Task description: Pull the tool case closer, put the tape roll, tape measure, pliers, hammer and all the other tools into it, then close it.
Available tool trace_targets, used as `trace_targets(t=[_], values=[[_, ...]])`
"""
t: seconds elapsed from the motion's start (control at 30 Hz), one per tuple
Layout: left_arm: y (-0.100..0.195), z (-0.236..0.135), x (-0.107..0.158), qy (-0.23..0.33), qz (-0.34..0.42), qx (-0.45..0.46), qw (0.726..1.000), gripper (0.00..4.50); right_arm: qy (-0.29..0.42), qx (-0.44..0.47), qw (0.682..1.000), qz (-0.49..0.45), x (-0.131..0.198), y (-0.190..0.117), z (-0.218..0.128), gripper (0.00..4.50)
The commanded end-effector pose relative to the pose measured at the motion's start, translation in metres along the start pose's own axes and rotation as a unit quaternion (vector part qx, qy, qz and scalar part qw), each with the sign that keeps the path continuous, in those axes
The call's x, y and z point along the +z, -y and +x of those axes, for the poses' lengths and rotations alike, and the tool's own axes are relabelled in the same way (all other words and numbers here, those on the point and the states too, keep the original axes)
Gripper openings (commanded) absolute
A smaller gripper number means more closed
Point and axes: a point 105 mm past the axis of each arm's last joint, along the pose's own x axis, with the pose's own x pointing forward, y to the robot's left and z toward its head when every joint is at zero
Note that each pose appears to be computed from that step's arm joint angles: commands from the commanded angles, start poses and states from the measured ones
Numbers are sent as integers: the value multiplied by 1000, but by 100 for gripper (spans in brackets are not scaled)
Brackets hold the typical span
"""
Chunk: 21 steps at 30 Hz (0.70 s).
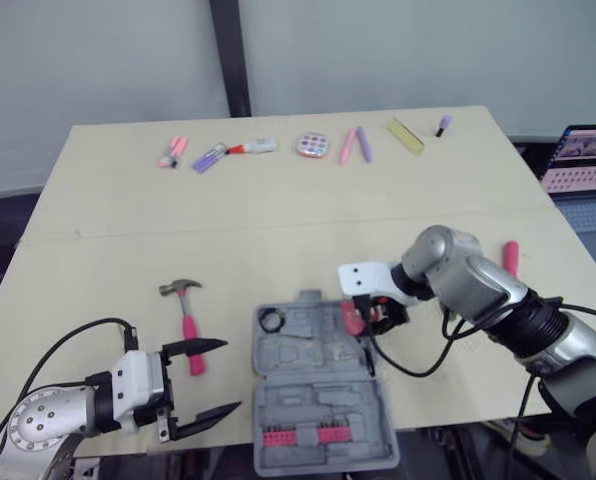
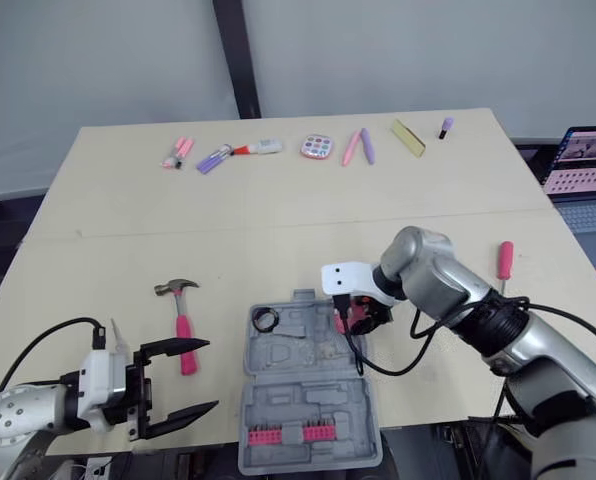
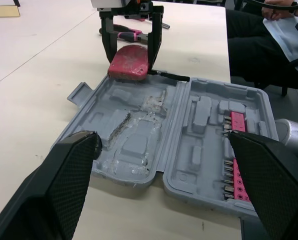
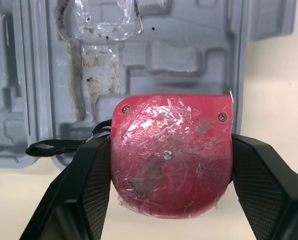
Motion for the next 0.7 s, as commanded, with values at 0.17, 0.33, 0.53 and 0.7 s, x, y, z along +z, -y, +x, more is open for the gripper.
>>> trace_targets(t=[0.17,0.33,0.53,0.7], values=[[4,1,5,4,13,-4,1000,450,1,-11,1000,-19,9,5,-1,297],[5,2,4,4,11,-3,1000,450,2,-11,1000,-23,11,6,1,297],[6,3,5,4,11,-4,1000,450,2,-11,1000,-25,11,6,4,297],[7,3,5,3,10,-5,1000,450,2,-13,1000,-29,12,6,4,347]])
